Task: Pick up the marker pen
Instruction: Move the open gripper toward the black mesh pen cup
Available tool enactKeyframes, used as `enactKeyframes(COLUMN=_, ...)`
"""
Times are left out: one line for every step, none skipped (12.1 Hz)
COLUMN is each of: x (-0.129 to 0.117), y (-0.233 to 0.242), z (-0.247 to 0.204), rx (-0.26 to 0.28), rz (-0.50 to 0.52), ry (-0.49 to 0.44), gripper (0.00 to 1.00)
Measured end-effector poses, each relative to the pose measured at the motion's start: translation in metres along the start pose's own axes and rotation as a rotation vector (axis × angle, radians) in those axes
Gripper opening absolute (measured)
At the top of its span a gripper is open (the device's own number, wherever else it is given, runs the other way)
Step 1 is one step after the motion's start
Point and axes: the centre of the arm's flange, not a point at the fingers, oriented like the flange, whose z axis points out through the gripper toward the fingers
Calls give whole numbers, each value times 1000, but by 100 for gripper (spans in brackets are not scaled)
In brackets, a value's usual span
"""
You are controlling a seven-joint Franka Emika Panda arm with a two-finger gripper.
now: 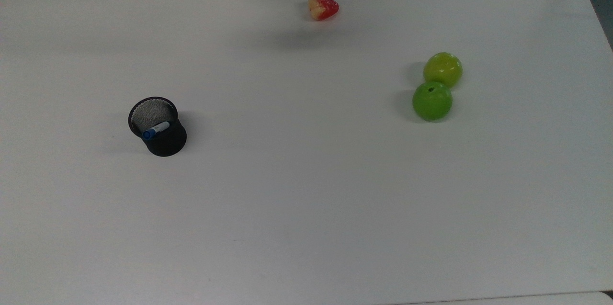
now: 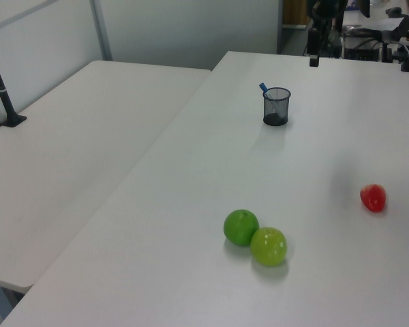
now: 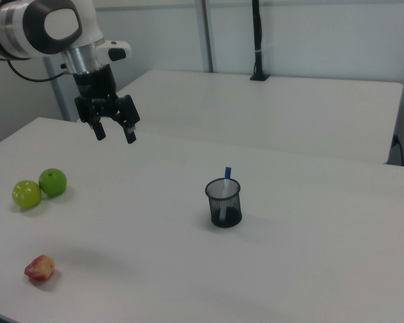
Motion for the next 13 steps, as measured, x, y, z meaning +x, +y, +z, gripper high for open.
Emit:
enactKeyframes(x=0, y=0, z=0, rx=0, rz=0, ry=0, gripper=100)
enactKeyframes(x=0, y=1, z=0, rx=0, rz=1, ry=0, gripper=100)
enactKeyframes(x=0, y=2, z=0, rx=0, rz=3, ry=0, gripper=100)
enactKeyframes(x=0, y=3, z=0, rx=0, rz=5, ry=-1, gripper=100)
enactKeyframes(x=0, y=4, z=1, rx=0, rz=7, ry=-1, gripper=100)
enactKeyframes(x=0, y=6, z=1, rx=0, rz=10, ry=-1, gripper=100)
enactKeyframes(x=0, y=6, z=1, rx=0, rz=11, ry=-2, gripper=100)
enactKeyframes(x=0, y=6, z=1, rx=0, rz=11, ry=-2, gripper=100)
enactKeyframes(x=0, y=6, z=1, rx=0, rz=11, ry=-2, gripper=100)
enactKeyframes(x=0, y=6, z=1, rx=0, rz=11, ry=-2, gripper=100)
enactKeyframes(x=0, y=6, z=1, rx=0, rz=11, ry=-2, gripper=100)
enactKeyframes(x=0, y=6, z=2, rx=0, rz=11, ry=-3, gripper=100)
enactKeyframes(x=0, y=7, z=3, rx=0, rz=13, ry=-6, gripper=100)
